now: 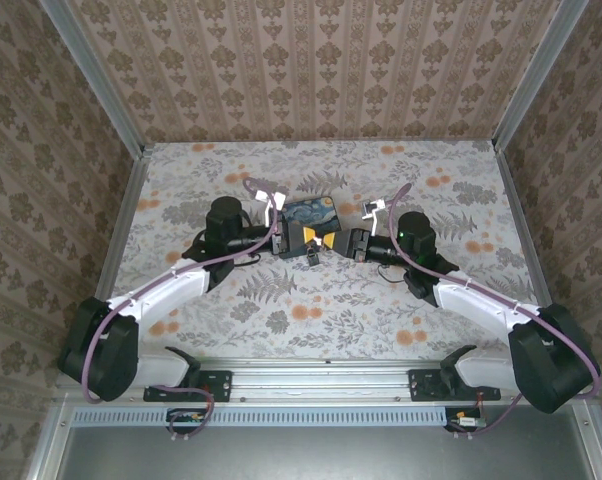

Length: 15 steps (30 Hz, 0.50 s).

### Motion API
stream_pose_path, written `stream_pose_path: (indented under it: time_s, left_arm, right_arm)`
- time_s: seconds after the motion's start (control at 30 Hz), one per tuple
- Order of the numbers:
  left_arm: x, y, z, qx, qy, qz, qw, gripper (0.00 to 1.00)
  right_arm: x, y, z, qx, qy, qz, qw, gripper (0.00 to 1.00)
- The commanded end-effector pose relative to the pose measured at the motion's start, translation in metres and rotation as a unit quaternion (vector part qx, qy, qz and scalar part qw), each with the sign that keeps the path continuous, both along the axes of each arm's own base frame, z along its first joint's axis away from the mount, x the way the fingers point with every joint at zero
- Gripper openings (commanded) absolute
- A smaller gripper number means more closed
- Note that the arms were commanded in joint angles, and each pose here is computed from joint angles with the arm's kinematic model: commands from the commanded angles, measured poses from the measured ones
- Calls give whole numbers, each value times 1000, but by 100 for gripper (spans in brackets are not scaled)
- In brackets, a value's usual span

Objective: Unlock a padlock with a key

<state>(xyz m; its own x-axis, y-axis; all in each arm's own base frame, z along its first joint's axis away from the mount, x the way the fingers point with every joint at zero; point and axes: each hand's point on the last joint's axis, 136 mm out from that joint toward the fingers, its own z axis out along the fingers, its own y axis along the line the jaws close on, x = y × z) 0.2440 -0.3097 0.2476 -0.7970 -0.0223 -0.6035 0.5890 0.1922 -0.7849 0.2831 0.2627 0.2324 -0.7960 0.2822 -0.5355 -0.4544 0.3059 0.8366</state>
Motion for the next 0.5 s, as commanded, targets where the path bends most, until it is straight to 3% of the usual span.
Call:
stream_pose_path:
  time_s: [0.0, 0.47]
  left_arm:
    - [0, 3, 14, -18, -17, 4, 1000, 0]
    - [3, 2, 18, -27, -19, 8, 999, 0]
  right_arm:
    - [-5, 2, 9, 21, -12, 16, 1000, 36]
    - [-9, 13, 12, 30, -11, 34, 999, 38]
